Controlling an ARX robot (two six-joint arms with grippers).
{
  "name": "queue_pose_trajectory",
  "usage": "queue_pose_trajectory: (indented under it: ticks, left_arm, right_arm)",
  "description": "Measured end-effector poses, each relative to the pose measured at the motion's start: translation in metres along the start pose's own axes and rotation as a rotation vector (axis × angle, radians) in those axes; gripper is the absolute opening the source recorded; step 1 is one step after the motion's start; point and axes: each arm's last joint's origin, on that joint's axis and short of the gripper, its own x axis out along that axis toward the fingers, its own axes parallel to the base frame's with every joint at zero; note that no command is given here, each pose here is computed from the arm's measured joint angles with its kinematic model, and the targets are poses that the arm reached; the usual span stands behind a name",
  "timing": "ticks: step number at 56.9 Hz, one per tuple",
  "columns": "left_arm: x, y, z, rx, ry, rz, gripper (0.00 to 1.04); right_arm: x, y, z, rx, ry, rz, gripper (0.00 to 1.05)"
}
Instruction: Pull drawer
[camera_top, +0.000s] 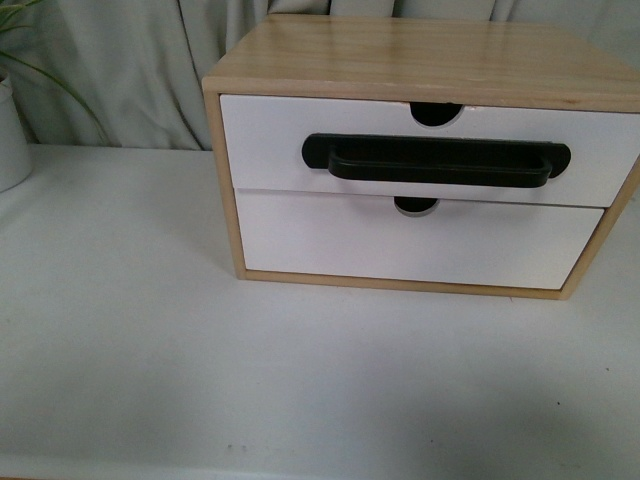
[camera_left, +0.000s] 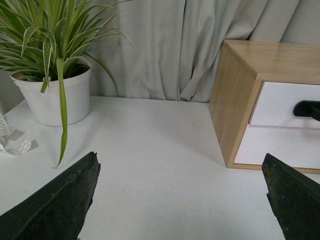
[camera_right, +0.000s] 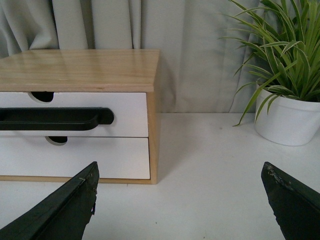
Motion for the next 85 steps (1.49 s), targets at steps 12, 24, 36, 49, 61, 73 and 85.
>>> queue_pose_trajectory:
  ticks: [12, 24, 36, 49, 61, 73, 85]
  left_arm:
    - [0.0, 0.0, 0.0, 0.0, 0.0, 0.0, 0.98]
    - [0.0, 0.0, 0.0, 0.0, 0.0, 0.0, 0.98]
    - [0.006, -0.006, -0.001, -0.044, 0.094, 0.025, 0.98]
    - [0.033, -0.033, 0.02, 0.147, 0.131, -0.324, 0.98]
    - [0.083, -0.068, 0.041, 0.538, 0.156, -0.73, 0.98]
    - [0.121, -0.091, 0.051, 0.816, 0.15, -0.904, 0.98]
    - [0.155, -0.108, 0.058, 0.973, 0.164, -1.034, 0.98]
  right_arm:
    - [0.0, 0.0, 0.0, 0.0, 0.0, 0.0, 0.96]
    - [0.0, 0.0, 0.0, 0.0, 0.0, 0.0, 0.96]
    - [0.006, 0.001, 0.002, -0.067, 0.218, -0.024, 0.96]
    - [0.033, 0.001, 0.027, -0.228, 0.33, 0.188, 0.96]
    - [0.074, 0.005, 0.046, -0.483, 0.466, 0.445, 0.96]
    - [0.101, 0.011, 0.065, -0.606, 0.481, 0.602, 0.96]
    - [0.122, 0.017, 0.073, -0.696, 0.497, 0.732, 0.96]
